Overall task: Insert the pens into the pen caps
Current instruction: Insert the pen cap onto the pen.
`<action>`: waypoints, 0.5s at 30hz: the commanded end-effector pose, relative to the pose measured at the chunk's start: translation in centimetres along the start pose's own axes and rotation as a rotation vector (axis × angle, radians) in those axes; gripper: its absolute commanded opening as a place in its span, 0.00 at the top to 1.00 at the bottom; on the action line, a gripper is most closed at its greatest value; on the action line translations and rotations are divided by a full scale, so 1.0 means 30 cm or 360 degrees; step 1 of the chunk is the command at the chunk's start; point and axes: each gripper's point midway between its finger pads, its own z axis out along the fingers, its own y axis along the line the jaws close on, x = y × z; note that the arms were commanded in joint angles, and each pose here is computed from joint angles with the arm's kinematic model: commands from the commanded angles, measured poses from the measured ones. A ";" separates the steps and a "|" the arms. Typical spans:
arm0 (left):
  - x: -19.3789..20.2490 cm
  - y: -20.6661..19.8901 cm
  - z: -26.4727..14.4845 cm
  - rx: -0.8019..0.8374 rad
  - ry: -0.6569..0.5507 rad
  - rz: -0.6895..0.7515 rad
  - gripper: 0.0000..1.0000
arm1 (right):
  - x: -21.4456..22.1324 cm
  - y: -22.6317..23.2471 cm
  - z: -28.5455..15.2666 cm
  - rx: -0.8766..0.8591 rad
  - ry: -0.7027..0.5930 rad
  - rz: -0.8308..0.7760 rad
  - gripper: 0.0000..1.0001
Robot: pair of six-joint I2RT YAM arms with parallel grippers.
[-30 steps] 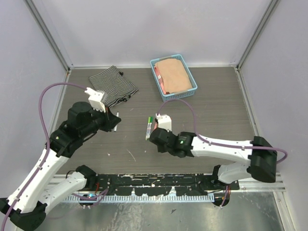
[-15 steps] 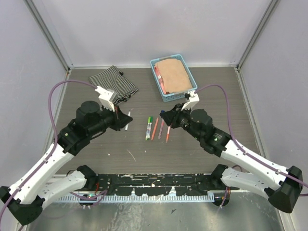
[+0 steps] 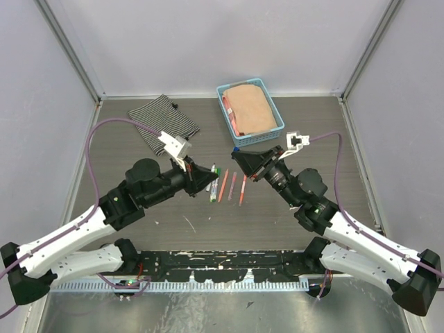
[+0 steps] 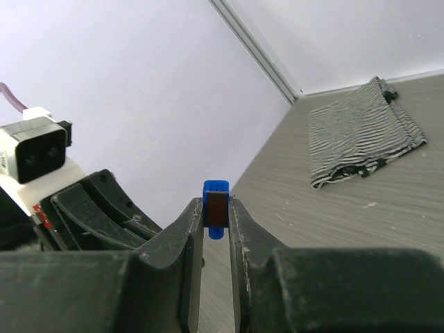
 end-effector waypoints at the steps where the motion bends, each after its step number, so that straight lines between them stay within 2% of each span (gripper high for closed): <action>1: -0.105 -0.062 0.025 0.0106 -0.0204 0.0041 1.00 | -0.134 0.139 0.011 -0.0229 -0.0190 0.0083 1.00; 15: -0.098 -0.087 0.039 0.0162 -0.0192 0.0073 1.00 | -0.126 0.205 0.035 -0.0366 -0.0140 0.0170 1.00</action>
